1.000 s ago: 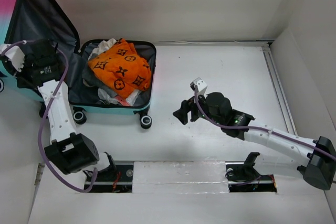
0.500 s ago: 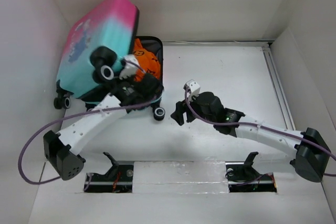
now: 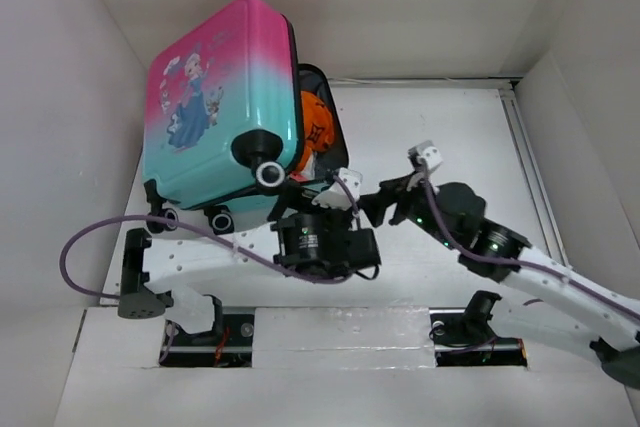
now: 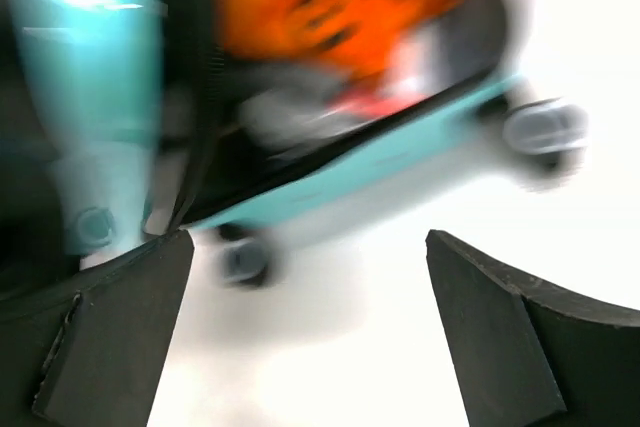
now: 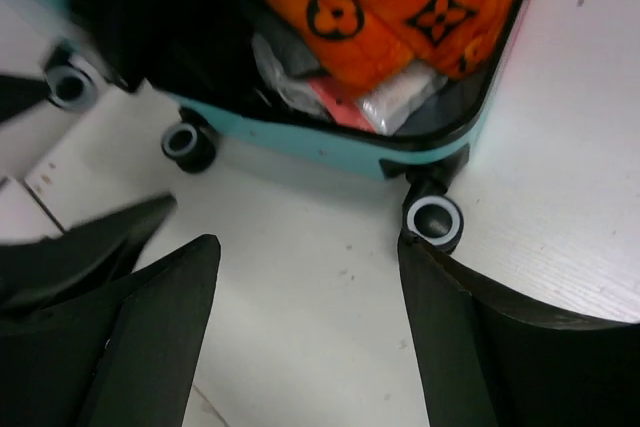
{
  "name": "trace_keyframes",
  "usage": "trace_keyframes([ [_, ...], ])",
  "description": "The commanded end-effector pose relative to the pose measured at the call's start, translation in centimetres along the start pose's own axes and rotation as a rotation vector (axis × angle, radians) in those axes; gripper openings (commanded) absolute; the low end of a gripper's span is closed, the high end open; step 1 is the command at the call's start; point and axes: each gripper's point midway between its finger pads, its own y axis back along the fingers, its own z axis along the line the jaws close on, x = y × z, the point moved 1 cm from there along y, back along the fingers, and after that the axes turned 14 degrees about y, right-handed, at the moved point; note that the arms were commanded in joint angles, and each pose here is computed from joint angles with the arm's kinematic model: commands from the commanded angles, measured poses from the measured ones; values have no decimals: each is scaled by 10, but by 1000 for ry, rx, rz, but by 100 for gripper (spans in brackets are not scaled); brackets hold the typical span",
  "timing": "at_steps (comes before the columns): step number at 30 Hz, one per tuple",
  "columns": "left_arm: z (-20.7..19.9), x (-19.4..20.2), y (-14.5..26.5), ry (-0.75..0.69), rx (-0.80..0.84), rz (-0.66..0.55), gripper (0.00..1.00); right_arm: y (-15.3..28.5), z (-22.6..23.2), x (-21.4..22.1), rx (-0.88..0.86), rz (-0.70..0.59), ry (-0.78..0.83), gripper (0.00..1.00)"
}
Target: Pack the luggage
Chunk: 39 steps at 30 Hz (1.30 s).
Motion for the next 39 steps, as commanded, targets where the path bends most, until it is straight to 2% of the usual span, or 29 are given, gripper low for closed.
trace_keyframes([
  [1, -23, -68, 43, 351, 184, -106, 100, 34, -13, -28, 57, -97, -33, 77],
  [2, -28, -74, 47, 339, 188, -122, 100, 38, -14, -30, 56, -105, -35, 77],
  [5, -16, -104, 51, 427, 155, -189, 100, 42, -21, -42, 97, -128, -42, 77],
  [8, -8, -142, 62, 520, 186, -224, 100, 29, -21, -43, 114, -87, -13, 74],
  [9, 4, -165, 69, 633, 188, -255, 100, 25, -20, -44, 115, -80, -11, 74],
  [10, 17, -176, 69, 677, 175, -267, 100, 21, -22, -51, 124, -89, -3, 70],
  [11, 31, -187, 65, 761, 167, -269, 100, 16, -19, -54, 114, -88, 7, 60],
  [12, 68, -203, 49, 933, 113, -290, 100, 3, -23, -47, 132, -51, 26, 51],
  [13, 80, -209, 41, 1027, 121, -303, 96, -4, -26, -61, 129, -81, 15, 36],
  [14, 76, -182, 20, 888, 78, -319, 90, -11, -28, -64, 127, -77, 25, 18],
  [15, 89, -185, 14, 959, 84, -360, 78, -28, -31, -55, 123, -31, 30, 13],
  [16, 127, -200, 17, 1146, 82, -439, 72, -37, -35, -58, 116, -32, 25, 7],
  [17, 139, -193, 14, 1168, 24, -447, 68, -44, -47, -65, 115, -34, 15, 1],
  [19, 157, -184, 15, 1150, -99, -442, 61, -67, -62, -61, 128, -9, -2, 0],
  [20, 161, -180, 14, 1126, -147, -433, 60, -74, -80, -76, 163, -47, -12, 2],
  [21, 155, -177, 11, 1089, -155, -429, 60, -82, -88, -76, 172, -38, -25, 6],
  [23, 139, -176, 3, 1016, -171, -425, 61, -111, -105, -58, 176, 27, -55, 8],
  [25, 112, -195, -2, 989, -80, -441, 64, -125, -111, -56, 118, 52, -70, 8],
  [27, 20, -200, -33, 794, 83, -343, 68, -128, -121, -42, 154, 82, -76, 5],
  [28, 23, -255, -29, 891, 159, -354, 73, -124, -122, -31, 164, 95, -77, 5],
  [29, 5, -266, -48, 877, 213, -290, 73, -115, -126, -37, 175, 69, -77, 5],
  [30, -37, -234, -114, 744, 203, -121, 74, -110, -129, -37, 184, 61, -78, 7],
  [31, -32, -246, -128, 795, 175, -126, 74, -104, -134, -28, 204, 74, -82, 8],
  [32, -15, -280, -123, 870, 191, -187, 75, -96, -132, -33, 203, 55, -79, 15],
  [34, 11, -298, -137, 921, 197, -244, 75, -91, -142, -26, 252, 57, -80, 24],
  [36, 36, -274, -163, 966, 157, -203, 75, -95, -149, -18, 268, 77, -86, 30],
  [37, 100, -277, -167, 1064, 145, -244, 75, -98, -153, -17, 263, 85, -91, 30],
  [38, 128, -261, -178, 1120, 124, -231, 71, -104, -155, -24, 232, 76, -97, 28],
  [39, 141, -196, -210, 1129, 51, -117, 67, -116, -155, -14, 208, 106, -104, 14],
])
